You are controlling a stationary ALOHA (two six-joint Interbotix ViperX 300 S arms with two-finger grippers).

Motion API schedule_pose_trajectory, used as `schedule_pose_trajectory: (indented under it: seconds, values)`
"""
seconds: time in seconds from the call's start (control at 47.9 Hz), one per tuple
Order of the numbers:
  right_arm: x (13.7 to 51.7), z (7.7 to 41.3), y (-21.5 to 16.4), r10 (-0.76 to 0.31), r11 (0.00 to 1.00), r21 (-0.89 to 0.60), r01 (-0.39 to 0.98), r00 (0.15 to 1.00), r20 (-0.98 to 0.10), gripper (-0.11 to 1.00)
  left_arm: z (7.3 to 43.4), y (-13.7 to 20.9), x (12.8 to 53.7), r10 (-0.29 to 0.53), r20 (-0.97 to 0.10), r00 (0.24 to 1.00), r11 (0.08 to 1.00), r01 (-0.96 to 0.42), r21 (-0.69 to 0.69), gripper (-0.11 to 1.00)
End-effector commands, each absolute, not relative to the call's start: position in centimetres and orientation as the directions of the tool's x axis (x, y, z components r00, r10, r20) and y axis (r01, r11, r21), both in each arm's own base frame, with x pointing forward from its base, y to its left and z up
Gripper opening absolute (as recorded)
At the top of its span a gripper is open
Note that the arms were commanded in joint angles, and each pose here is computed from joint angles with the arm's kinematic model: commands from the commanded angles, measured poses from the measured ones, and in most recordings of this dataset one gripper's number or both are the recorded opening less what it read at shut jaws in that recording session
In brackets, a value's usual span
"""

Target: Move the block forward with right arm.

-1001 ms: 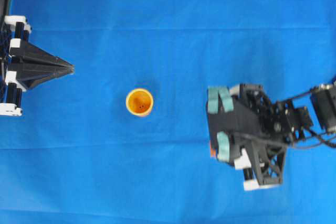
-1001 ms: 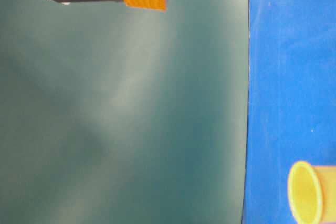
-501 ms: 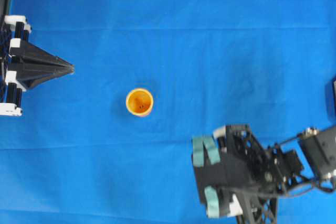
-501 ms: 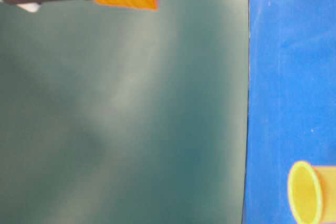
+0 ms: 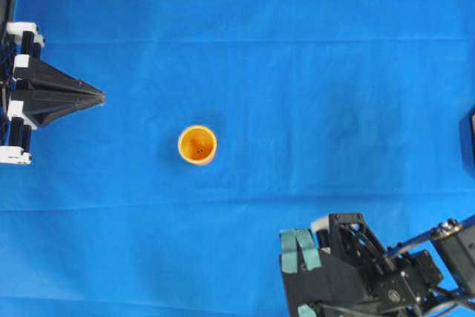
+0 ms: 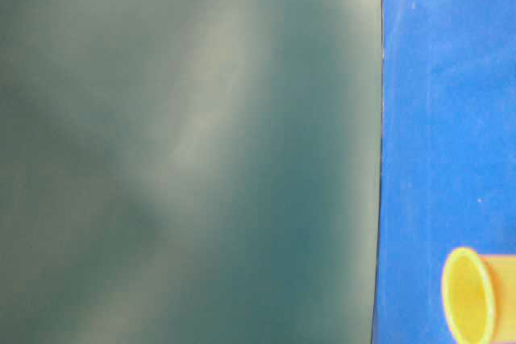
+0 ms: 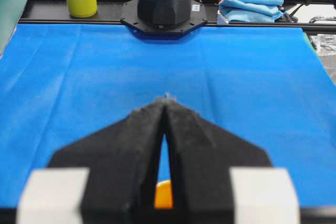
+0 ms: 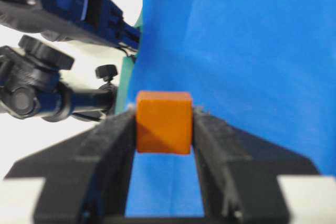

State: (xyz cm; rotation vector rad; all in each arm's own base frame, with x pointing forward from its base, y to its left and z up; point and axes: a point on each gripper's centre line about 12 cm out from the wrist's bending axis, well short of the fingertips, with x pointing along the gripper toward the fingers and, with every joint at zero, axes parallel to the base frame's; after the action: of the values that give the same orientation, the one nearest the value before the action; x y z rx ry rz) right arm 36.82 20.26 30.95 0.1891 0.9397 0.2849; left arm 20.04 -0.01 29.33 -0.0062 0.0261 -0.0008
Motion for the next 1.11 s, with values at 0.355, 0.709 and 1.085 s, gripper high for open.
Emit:
schedule_pose_trajectory:
  seconds: [0.355,0.709,1.085]
  values:
    - [36.6,32.71,20.86,0.346,0.937,0.301,-0.178,0.583,-0.735,0.41,30.49,0.02,20.35,0.0,0.002,1.0,1.0,0.0,-0.006,0.0]
    - [36.63,32.71,20.82,0.343,0.938,0.295,-0.179,0.585,-0.735,0.41,30.46,0.02,20.37,0.0,0.0,1.0,1.0,0.0,-0.005,0.0]
    - [36.67,32.76,20.84,0.345,0.938,0.297,-0.18,0.589,-0.73,0.41,30.44,0.02,20.37,0.0,-0.002,1.0,1.0,0.0,-0.006,0.0]
